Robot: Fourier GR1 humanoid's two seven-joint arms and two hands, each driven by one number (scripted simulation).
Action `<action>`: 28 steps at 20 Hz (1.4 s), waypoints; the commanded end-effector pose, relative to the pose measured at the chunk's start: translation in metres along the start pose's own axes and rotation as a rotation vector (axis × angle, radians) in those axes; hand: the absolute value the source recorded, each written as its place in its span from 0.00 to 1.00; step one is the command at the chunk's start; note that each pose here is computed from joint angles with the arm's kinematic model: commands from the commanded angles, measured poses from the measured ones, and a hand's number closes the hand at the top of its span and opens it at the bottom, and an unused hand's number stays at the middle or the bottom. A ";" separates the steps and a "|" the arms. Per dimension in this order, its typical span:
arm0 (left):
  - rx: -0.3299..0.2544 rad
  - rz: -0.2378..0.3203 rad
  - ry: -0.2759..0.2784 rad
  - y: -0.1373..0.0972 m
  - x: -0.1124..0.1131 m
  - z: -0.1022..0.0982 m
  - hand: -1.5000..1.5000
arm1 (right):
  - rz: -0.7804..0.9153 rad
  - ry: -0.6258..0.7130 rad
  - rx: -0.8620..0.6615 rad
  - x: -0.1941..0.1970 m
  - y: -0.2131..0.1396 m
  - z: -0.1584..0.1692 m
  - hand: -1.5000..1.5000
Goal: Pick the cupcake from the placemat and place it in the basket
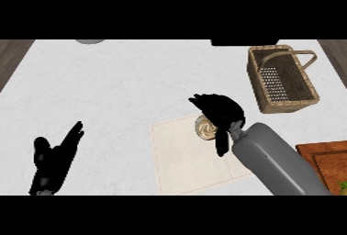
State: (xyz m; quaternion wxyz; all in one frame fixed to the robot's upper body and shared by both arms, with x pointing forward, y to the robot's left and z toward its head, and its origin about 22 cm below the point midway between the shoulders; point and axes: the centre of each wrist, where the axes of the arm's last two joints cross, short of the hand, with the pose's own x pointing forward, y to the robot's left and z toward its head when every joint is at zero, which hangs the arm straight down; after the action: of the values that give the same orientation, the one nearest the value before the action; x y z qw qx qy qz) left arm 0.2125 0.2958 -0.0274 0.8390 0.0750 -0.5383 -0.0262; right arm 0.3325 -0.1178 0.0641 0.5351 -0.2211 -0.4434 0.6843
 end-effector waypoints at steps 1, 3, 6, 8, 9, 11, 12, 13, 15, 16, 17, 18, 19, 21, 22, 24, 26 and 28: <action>0.001 0.006 0.119 -0.001 -0.025 0.015 0.50 | -0.015 -0.001 -0.014 0.003 -0.002 -0.001 0.00; 0.006 0.017 0.122 -0.009 -0.032 0.001 0.50 | 0.014 -0.015 0.002 -0.012 0.009 0.003 0.00; -0.001 -0.002 0.134 -0.001 -0.036 0.004 0.50 | 0.002 -0.011 -0.020 0.001 0.021 -0.013 0.00; 0.008 0.011 0.135 -0.003 -0.028 -0.002 0.50 | -0.003 -0.015 -0.011 0.009 0.019 -0.008 0.00; 0.001 0.008 0.133 -0.013 -0.028 0.008 0.50 | -0.002 -0.016 -0.004 0.001 0.027 -0.009 0.00; -0.002 0.007 0.135 0.004 -0.019 -0.003 0.50 | 0.004 0.013 -0.014 -0.002 0.028 -0.019 0.00; 0.004 0.008 0.125 -0.009 -0.027 -0.001 0.50 | 0.015 -0.012 -0.001 -0.007 0.021 -0.018 1.00; -0.009 0.004 0.112 -0.025 -0.028 0.008 0.50 | 0.050 -0.023 -0.005 -0.005 0.030 -0.015 1.00; -0.004 0.019 0.113 -0.015 -0.038 0.014 0.50 | 0.110 -0.066 -0.042 -0.007 0.025 -0.020 1.00; 0.001 0.030 0.110 0.009 -0.017 0.005 0.50 | 0.115 -0.080 -0.071 -0.010 0.033 -0.012 1.00; -0.003 0.024 0.130 -0.002 -0.023 0.015 0.50 | 0.135 -0.059 -0.085 -0.009 0.015 -0.016 1.00; 0.003 0.016 0.126 0.000 -0.032 0.003 0.50 | 0.155 -0.072 -0.087 -0.010 0.018 -0.010 1.00; -0.009 -0.001 0.134 -0.002 -0.023 0.009 0.50 | 0.166 -0.080 -0.067 -0.012 0.038 -0.019 1.00; 0.011 0.010 0.110 -0.007 -0.014 0.008 0.50 | 0.161 -0.082 -0.087 -0.012 0.034 -0.022 1.00; 0.007 0.015 0.134 0.000 -0.016 0.005 0.50 | 0.140 -0.034 -0.081 0.014 0.032 -0.013 1.00; 0.015 0.019 0.146 0.001 -0.028 0.015 0.50 | 0.076 0.040 -0.115 0.053 0.036 0.000 1.00; 0.021 0.017 0.156 0.000 -0.030 0.011 0.50 | 0.026 0.096 -0.135 0.075 0.021 0.014 1.00; 0.043 0.007 0.157 0.014 -0.031 0.008 0.50 | 0.006 0.147 -0.142 0.099 0.017 0.028 1.00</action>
State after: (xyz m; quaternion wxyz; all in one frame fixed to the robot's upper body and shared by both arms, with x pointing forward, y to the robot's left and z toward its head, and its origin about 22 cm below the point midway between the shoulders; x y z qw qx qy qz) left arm 0.2056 0.2985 -0.0301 0.8461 0.0861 -0.5258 -0.0167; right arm 0.2944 -0.0640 0.0562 0.5137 -0.2867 -0.4575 0.6668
